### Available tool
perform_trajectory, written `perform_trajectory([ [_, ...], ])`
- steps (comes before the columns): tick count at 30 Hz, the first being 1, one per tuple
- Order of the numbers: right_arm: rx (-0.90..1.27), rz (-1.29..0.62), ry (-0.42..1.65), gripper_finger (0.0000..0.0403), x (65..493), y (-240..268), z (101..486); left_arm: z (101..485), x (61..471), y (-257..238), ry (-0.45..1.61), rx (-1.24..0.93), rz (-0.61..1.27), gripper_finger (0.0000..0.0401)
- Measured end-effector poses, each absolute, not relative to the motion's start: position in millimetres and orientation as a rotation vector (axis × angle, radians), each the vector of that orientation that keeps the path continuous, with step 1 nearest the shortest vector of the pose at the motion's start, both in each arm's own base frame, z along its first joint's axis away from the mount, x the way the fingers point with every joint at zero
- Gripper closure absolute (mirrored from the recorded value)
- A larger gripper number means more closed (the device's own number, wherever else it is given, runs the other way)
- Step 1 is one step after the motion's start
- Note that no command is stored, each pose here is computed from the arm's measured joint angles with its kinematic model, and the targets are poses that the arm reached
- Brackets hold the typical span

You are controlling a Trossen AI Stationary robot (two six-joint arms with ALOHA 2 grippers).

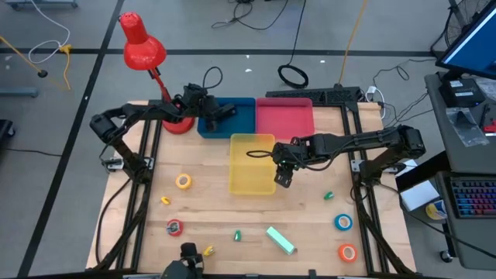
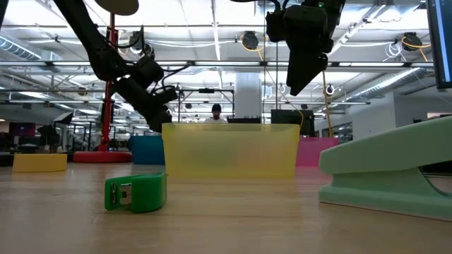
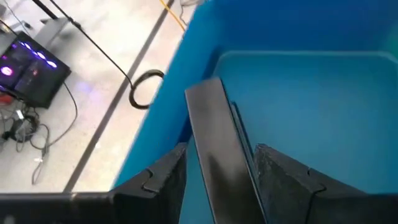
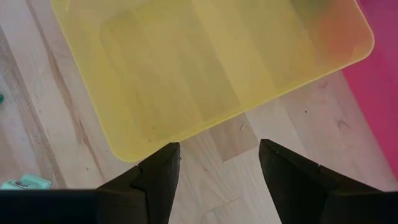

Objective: Pick and place Stapler, Stapler remover, tape
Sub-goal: Put the light blue stapler into the blue bin

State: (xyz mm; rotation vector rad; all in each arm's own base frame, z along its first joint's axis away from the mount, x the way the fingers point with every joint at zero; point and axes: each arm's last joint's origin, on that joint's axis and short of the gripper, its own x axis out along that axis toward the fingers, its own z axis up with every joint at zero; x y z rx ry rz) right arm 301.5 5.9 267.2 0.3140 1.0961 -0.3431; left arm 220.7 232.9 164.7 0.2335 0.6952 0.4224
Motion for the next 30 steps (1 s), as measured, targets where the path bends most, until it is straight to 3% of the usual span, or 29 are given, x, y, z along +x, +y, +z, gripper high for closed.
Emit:
perform_trajectory([
  [10, 0.307, -0.351, 1.134, 0.0190, 298.0, 5.8, 265.7, 228.7, 218.0, 205.1, 0.479, 0.228, 0.468, 0.0215],
  [16, 0.302, -0.361, 1.175, 0.0190, 294.2, 5.7, 264.3, 261.2, 220.8, 167.4, 0.375, 0.187, 0.400, 0.0215],
  [30, 0.139, -0.235, 1.279, 0.0189, 266.5, 28.0, 278.4, 282.4, 250.8, 60.0, 0.278, -0.021, 0.144, 0.0215],
])
